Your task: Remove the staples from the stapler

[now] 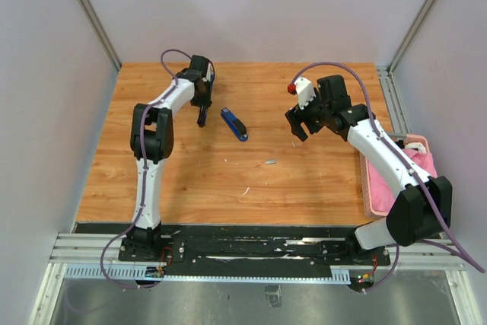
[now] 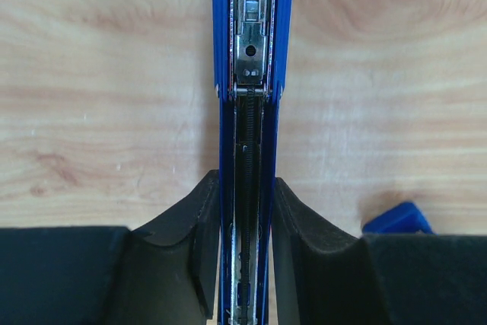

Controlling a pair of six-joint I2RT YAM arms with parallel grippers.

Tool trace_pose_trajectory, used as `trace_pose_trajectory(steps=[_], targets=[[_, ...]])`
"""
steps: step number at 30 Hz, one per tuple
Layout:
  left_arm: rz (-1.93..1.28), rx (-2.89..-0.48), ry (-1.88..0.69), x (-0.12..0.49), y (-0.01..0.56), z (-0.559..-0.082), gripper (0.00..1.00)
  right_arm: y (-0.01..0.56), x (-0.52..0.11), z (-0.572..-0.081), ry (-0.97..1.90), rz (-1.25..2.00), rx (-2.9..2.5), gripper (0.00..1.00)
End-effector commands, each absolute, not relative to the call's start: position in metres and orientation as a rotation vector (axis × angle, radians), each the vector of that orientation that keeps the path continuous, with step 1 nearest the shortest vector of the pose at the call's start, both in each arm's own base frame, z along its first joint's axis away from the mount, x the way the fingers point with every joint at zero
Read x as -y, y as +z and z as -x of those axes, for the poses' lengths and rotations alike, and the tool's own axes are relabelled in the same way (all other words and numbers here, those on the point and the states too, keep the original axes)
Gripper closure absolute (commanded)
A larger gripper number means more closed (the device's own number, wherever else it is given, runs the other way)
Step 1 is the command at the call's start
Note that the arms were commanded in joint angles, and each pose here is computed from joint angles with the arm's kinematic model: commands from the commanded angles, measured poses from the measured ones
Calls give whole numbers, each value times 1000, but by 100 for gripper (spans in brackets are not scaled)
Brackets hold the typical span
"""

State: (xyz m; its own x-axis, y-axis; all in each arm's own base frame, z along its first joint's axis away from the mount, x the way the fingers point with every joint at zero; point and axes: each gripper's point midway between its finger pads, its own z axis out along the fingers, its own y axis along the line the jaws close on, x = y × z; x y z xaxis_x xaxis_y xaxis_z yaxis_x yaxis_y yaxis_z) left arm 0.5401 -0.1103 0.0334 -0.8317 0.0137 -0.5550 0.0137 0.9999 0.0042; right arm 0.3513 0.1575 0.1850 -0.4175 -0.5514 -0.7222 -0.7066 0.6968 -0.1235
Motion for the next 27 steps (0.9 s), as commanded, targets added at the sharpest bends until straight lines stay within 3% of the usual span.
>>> trace_pose_trajectory(steps=[1, 6, 14, 27], targets=[[6, -2538, 18, 117, 28, -560, 91, 182, -154, -351, 274, 945, -2133, 22], [14, -2516, -1, 122, 30, -575, 83, 177, -163, -351, 322, 963, -2119, 22], [-9, -2487, -42, 125, 61, -566, 49, 167, -207, -361, 361, 1004, -2049, 22], [-107, -2315, -99, 99, 183, -514, 5, 113, -318, -393, 258, 1085, -2112, 23]])
